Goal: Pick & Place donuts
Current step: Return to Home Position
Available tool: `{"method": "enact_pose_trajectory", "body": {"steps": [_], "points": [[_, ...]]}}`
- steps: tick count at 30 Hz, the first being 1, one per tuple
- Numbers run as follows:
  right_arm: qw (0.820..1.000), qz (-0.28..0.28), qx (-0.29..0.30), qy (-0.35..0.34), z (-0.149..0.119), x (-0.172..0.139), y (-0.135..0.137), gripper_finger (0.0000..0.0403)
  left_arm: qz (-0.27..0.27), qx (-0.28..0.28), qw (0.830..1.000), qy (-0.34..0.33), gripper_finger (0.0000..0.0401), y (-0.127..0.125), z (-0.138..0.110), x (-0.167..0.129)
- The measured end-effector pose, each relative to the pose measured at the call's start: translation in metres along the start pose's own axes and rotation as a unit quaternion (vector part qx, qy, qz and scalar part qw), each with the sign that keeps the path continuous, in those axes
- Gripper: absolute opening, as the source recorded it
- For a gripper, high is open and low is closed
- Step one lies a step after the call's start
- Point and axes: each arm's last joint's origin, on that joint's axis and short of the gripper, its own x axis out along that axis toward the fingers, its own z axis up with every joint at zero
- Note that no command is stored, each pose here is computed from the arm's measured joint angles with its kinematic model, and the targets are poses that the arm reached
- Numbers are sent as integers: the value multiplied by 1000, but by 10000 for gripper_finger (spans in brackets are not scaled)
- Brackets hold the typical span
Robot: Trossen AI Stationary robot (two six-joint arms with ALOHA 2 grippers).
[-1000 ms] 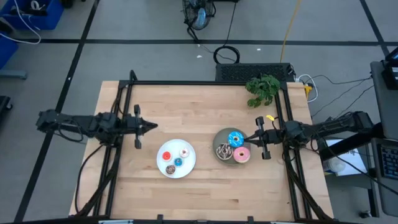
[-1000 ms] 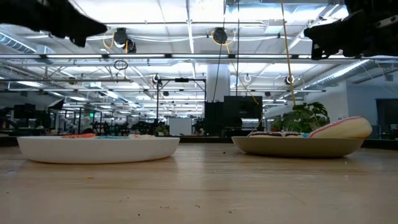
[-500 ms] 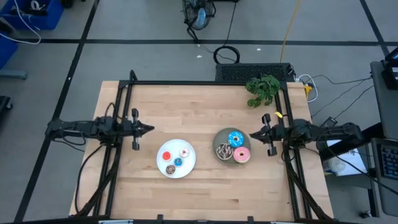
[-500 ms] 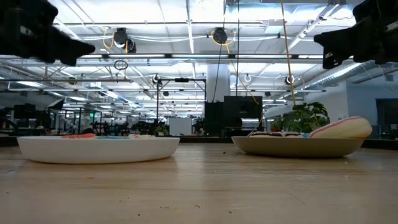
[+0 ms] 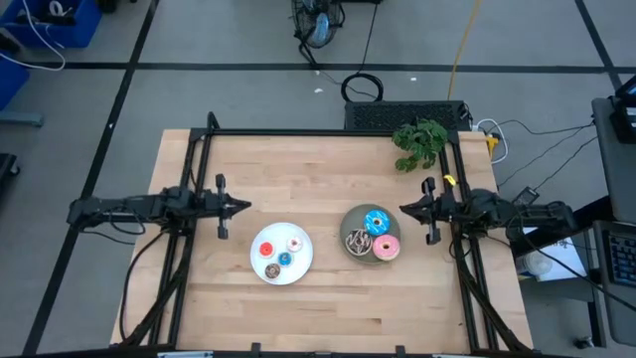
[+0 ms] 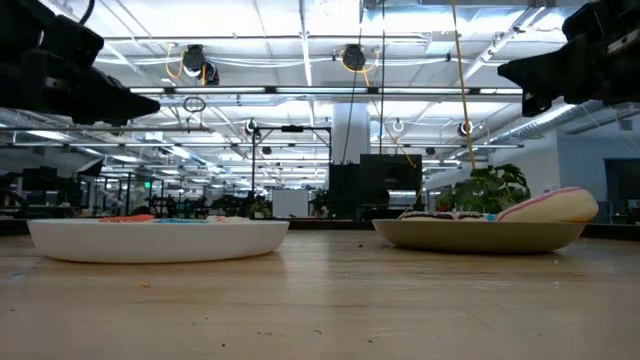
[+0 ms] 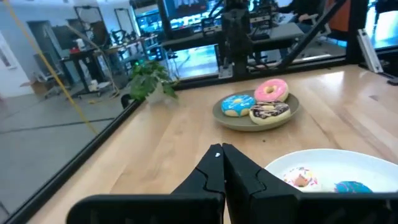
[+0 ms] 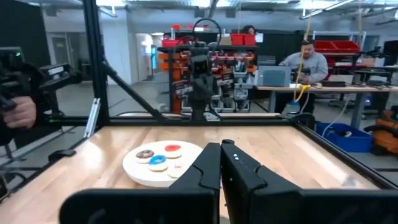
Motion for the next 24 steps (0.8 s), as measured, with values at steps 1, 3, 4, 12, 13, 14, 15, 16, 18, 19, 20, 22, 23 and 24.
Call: {"method": "enact_pose_trajectory", "body": {"steps": [1, 3, 4, 12, 13, 14, 15, 16, 18, 19, 20, 22, 23, 24], "points": [[1000, -2, 2, -2, 0, 0, 0, 0, -4, -3, 1000, 3, 0, 0, -2, 1], [1000, -1, 3, -8, 2, 0, 0, 0, -4, -9, 1000, 12, 0, 1, -4, 2], [1000, -1, 2, -9, 2, 0, 0, 0, -1, -12, 1000, 17, 0, 1, -5, 3], [1000, 1, 0, -17, 3, 0, 0, 0, 5, -15, 1000, 21, 0, 3, -6, 3], [1000, 2, 0, -17, 3, 0, 0, 0, 5, -15, 1000, 21, 0, 3, -6, 3], [1000, 6, 0, -18, 3, 0, 0, 0, 6, -15, 1000, 21, 0, 4, -6, 3], [1000, 12, 0, -20, 4, 0, 0, 0, 6, -15, 1000, 21, 0, 4, -6, 3], [1000, 13, 0, -23, 4, 0, 0, 0, 4, -15, 1000, 21, 0, 4, -6, 3], [999, 13, -1, -32, 6, 0, 0, 0, -1, -15, 1000, 22, 0, 3, -6, 3], [999, 13, -2, -36, 7, 0, 0, 0, -3, -18, 1000, 22, 2, 3, -6, 3], [999, 13, -2, -38, 7, 0, 0, 0, -6, -20, 1000, 23, 4, 3, -6, 3], [999, 12, -2, -36, 7, 0, 0, 0, -8, -24, 999, 23, 13, 3, -6, 3], [999, 12, -2, -33, 6, 0, 0, 0, -8, -28, 999, 21, 18, 3, -6, 3], [999, 12, -2, -33, 6, 0, 0, 0, -7, -31, 999, 18, 22, 3, -6, 3]]}}
